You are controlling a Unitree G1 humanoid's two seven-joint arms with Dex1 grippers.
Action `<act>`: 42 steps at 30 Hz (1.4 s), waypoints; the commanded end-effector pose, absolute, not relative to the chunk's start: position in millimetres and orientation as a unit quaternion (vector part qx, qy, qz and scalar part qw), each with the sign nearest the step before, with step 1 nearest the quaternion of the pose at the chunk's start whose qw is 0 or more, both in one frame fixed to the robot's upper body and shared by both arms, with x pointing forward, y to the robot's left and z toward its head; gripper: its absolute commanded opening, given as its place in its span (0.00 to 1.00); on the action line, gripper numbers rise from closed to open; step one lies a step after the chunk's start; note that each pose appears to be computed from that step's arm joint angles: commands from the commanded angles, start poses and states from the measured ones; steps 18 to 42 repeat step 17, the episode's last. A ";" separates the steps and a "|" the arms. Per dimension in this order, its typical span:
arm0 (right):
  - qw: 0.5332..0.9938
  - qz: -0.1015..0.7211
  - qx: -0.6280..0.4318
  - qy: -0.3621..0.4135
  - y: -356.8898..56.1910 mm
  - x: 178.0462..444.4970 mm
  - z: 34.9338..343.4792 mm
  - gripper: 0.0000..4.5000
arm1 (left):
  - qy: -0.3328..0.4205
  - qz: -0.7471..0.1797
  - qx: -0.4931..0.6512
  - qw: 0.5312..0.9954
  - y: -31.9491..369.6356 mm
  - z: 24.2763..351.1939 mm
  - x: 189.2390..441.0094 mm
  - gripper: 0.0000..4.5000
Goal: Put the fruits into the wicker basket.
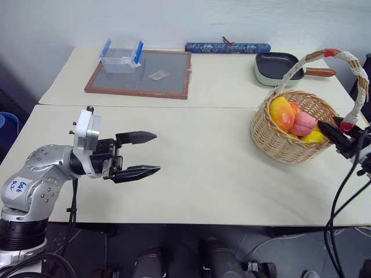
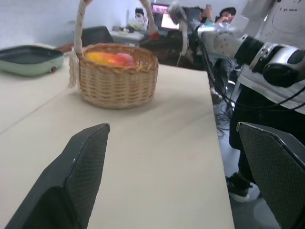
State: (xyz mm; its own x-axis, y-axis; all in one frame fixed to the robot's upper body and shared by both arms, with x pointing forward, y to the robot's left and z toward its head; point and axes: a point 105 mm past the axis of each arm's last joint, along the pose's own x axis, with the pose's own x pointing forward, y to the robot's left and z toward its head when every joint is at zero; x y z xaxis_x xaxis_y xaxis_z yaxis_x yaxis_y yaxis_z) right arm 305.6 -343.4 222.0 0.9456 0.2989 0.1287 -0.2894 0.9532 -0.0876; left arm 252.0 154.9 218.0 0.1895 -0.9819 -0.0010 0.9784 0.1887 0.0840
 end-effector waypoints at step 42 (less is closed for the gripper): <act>0.819 0.539 -0.196 -0.027 -229.6 228.3 144.8 1.00 | 0.022 -0.460 0.160 0.873 225.6 149.8 231.8 1.00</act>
